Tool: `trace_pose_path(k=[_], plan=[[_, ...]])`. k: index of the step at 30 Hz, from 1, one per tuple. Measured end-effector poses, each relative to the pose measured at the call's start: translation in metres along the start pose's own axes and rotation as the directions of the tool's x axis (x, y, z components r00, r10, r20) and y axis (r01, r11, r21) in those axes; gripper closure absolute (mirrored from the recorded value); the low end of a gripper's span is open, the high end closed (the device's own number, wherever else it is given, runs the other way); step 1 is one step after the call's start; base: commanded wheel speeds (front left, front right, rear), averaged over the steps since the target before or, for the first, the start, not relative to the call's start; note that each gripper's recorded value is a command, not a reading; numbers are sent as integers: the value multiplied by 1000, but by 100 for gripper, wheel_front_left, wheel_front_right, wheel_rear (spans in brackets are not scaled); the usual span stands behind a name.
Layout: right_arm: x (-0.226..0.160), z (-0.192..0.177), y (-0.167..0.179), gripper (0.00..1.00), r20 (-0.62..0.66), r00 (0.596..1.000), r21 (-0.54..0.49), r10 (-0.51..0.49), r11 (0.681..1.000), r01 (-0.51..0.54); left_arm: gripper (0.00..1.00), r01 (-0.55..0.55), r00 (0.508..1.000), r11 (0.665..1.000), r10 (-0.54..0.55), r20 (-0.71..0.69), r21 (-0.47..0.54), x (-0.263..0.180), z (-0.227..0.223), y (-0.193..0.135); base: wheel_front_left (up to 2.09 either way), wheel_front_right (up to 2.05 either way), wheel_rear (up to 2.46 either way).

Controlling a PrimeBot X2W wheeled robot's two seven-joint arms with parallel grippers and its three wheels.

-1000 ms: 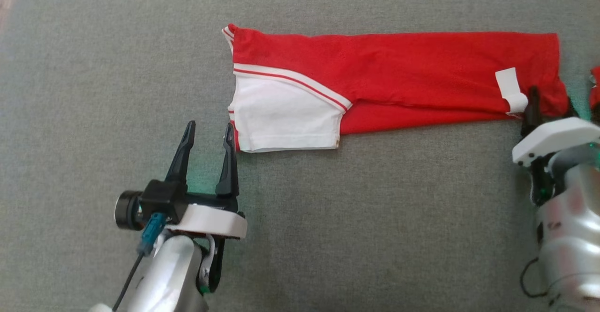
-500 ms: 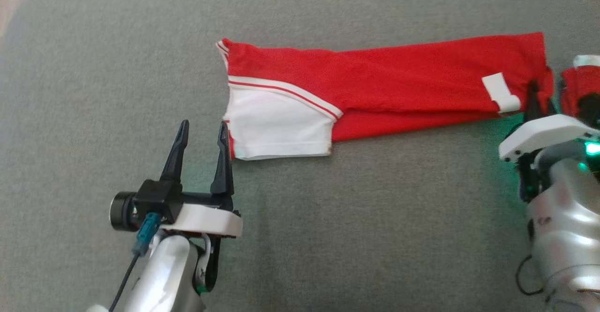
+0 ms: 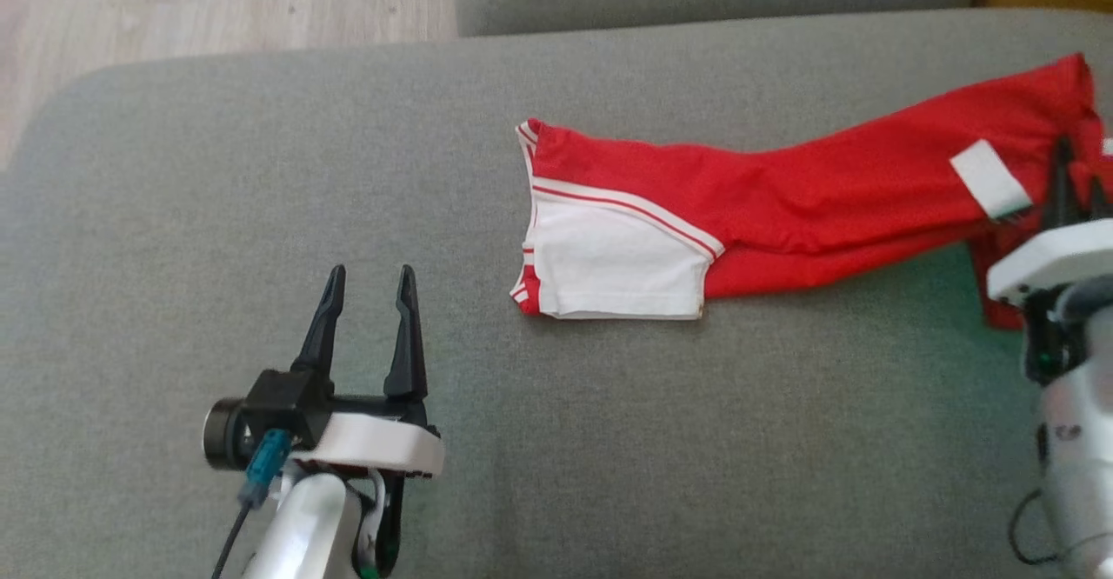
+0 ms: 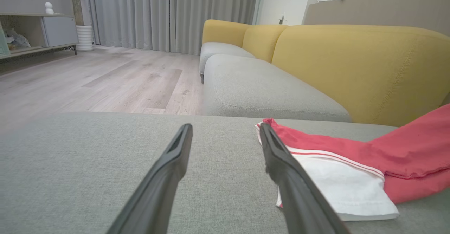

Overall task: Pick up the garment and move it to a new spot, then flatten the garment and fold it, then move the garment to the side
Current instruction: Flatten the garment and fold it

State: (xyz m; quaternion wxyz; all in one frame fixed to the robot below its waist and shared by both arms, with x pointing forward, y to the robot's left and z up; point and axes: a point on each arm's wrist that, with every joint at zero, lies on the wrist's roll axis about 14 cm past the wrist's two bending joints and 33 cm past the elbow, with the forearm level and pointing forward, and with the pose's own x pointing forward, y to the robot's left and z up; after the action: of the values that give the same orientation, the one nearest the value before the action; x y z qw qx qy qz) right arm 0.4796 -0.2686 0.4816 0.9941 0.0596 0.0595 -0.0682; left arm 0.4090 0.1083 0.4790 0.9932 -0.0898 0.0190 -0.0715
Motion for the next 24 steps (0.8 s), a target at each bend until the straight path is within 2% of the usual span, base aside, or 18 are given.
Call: trace_pose_path(k=[4,8,15,19,21,24], plan=[[-3,16,38,100,41,995,26,88,996,-89,0,-15,1000,1000,15,25,2,-9,9,4,0,0,0],[-14,21,96,100,63,976,60,209,975,-212,0,-34,998,999,34,49,2,-22,17,9,0,0,0],[-36,9,176,100,36,917,75,397,914,-398,0,-88,992,996,88,87,5,-47,29,25,0,0,0],[-49,2,222,100,24,862,116,506,855,-505,0,-129,986,992,127,108,13,-59,35,37,0,0,0],[-54,-5,237,100,6,843,133,537,835,-533,0,-150,983,989,147,114,16,-64,37,44,0,0,0],[-57,-22,248,100,-42,829,160,558,822,-546,0,-173,978,985,170,118,18,-70,38,51,0,0,0]])
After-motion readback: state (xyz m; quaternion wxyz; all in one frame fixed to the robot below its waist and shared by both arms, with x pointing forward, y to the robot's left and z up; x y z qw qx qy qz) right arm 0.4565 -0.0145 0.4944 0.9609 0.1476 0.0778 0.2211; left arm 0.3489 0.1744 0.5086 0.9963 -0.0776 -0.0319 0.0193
